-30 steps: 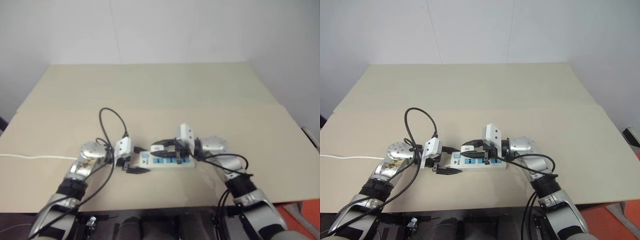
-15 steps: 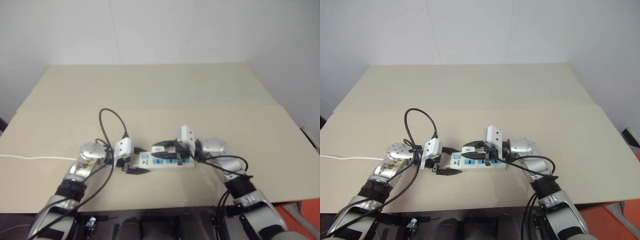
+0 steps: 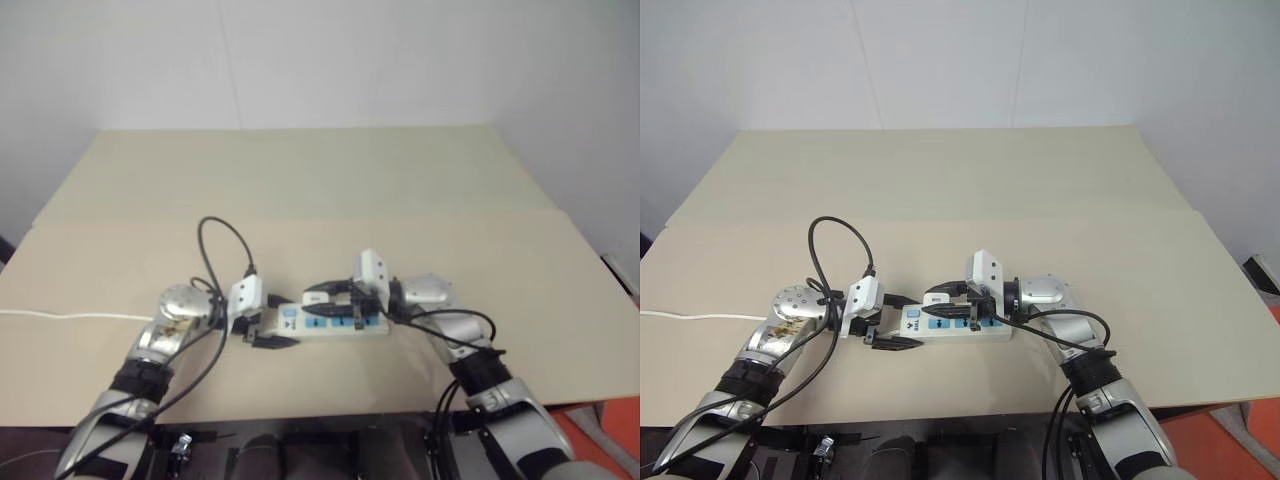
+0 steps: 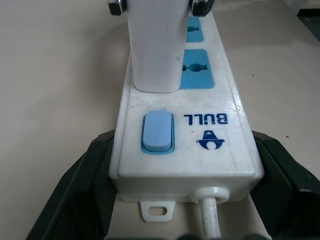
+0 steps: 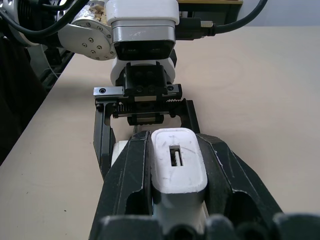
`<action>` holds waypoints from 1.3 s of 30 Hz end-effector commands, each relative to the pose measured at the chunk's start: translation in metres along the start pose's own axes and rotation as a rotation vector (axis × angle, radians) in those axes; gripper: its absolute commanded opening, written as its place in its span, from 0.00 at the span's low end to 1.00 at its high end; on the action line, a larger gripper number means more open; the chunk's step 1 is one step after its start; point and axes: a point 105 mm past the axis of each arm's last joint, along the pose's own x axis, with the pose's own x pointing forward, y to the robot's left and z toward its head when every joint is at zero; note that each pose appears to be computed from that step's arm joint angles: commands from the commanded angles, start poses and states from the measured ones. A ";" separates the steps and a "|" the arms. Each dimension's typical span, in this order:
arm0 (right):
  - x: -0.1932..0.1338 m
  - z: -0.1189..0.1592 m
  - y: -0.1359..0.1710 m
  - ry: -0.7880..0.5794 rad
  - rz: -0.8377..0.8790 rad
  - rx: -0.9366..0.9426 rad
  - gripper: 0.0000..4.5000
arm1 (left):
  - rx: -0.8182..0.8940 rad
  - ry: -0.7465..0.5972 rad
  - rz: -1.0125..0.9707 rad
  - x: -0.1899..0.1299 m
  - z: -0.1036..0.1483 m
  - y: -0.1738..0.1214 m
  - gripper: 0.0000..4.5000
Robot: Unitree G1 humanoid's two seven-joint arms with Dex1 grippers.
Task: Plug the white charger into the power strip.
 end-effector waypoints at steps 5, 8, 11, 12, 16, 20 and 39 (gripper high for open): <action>-0.013 -0.028 0.003 0.136 -0.010 0.062 0.25 | -0.001 0.028 0.025 -0.012 -0.004 0.001 0.73; -0.013 -0.022 0.003 0.119 -0.011 0.051 0.25 | -0.003 0.027 0.024 -0.012 -0.004 0.000 0.73; -0.013 -0.017 0.003 0.105 -0.002 0.050 0.25 | -0.004 0.026 0.023 -0.011 -0.004 0.000 0.73; -0.012 -0.017 0.003 0.106 -0.001 0.051 0.25 | -0.004 0.026 0.023 -0.011 -0.004 0.000 0.73; -0.012 -0.018 0.005 0.111 0.003 0.061 0.60 | -0.004 0.026 0.021 -0.012 -0.003 -0.001 0.73; -0.012 -0.018 0.006 0.111 0.003 0.060 0.89 | -0.006 0.027 0.020 -0.012 -0.004 -0.001 0.73; -0.040 0.027 -0.009 0.026 -0.088 -0.069 1.00 | 0.059 -0.051 -0.083 -0.024 0.039 -0.013 0.99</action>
